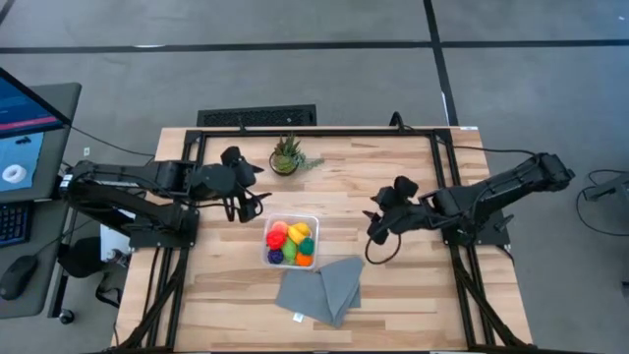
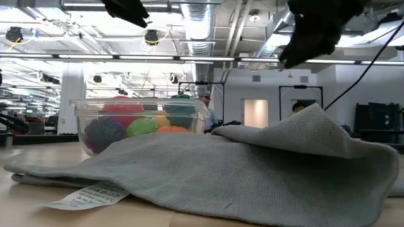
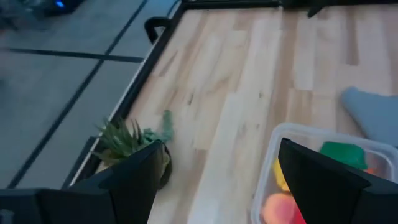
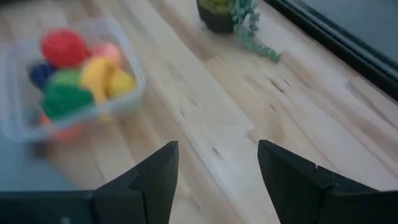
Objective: Pick and placing Produce into tupperware
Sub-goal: Return to Home Position
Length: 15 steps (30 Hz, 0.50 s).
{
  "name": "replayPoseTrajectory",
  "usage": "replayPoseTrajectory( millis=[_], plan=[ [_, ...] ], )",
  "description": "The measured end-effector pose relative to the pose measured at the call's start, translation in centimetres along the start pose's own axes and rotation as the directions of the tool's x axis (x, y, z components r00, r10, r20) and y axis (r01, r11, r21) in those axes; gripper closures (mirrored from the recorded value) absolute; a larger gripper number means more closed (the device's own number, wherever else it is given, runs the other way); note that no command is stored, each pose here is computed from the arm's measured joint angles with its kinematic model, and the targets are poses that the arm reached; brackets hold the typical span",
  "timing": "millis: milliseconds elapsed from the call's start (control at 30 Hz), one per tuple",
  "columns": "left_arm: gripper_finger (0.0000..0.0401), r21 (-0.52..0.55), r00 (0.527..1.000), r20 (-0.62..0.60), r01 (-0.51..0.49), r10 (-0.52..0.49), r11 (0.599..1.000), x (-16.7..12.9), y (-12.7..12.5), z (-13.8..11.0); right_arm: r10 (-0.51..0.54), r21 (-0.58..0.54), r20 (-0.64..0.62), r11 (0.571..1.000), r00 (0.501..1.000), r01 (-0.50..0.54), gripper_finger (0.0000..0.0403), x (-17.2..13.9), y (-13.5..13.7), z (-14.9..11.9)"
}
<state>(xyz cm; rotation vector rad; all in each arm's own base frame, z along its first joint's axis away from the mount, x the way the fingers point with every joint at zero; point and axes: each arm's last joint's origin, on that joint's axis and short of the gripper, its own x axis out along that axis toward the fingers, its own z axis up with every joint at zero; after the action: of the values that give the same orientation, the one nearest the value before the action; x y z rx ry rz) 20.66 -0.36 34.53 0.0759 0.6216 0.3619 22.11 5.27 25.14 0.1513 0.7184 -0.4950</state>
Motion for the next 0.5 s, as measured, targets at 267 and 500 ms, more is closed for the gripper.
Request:
replayPoseTrajectory(
  millis=[267, 500],
  plan=[
    [0.0093, -0.134, 0.995, 0.095, 0.046, -0.033, 0.99, -2.8, 1.1, 0.0, 0.269, -0.193, 0.218, 0.954, 0.938, -0.228, 0.0158, -3.1, 1.3, 4.2],
    [0.0093, 0.042, 0.919, 0.342, 0.192, -0.194, 0.981, -8.2, 2.6, 0.0, 0.422, -0.176, 0.348, 0.906, 0.837, -0.384, 0.0158, -4.4, -2.3, 3.9]
  ],
)
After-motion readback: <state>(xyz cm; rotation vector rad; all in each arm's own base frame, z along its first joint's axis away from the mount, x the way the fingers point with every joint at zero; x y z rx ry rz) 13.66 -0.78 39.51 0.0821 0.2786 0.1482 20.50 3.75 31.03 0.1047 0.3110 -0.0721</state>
